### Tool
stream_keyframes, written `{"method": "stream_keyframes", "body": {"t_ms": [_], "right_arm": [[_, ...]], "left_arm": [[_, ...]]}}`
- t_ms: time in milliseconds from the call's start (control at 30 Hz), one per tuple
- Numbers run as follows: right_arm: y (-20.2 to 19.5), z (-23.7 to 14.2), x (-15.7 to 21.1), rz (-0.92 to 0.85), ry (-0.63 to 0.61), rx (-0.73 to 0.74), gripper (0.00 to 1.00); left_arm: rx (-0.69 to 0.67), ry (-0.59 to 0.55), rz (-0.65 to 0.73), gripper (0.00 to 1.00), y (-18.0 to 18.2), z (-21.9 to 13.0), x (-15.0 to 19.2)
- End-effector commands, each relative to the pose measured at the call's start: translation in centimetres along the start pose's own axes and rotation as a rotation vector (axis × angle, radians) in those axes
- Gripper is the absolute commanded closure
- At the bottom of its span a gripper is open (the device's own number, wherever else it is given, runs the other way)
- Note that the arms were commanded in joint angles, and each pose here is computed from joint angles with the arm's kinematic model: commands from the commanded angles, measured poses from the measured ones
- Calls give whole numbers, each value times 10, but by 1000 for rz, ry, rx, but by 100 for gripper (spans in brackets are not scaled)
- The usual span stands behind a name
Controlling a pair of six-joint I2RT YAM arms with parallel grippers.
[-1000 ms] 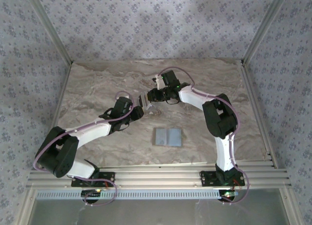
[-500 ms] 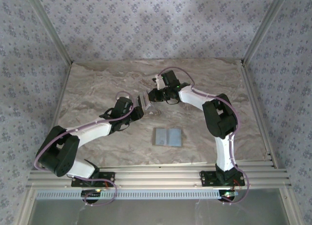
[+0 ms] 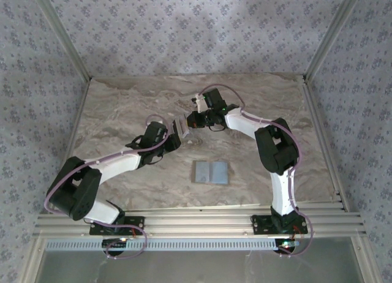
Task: Put the credit cards into the card holder
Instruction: Pick up the credit card from the storage box.
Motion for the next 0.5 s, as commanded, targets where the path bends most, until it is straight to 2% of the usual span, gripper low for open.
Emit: {"method": "stream_keyframes", "body": {"t_ms": [0, 467], "right_arm": [[4, -13, -1, -4, -16, 8, 100], [4, -30, -2, -6, -66, 87, 100]], "left_arm": [[27, -29, 4, 55, -9, -1, -12], [23, -23, 4, 55, -8, 1, -13]]}}
Point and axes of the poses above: each hand's point on the last joint's axis, 136 mm out from that joint toward the fingers, its own z axis out along the fingers, its own y axis along the line the jaws close on, x = y × z, the point moved 10 cm from there along -z, back along the fingers, and after that the axes turned 1 degree about z, right-handed, at the moved point
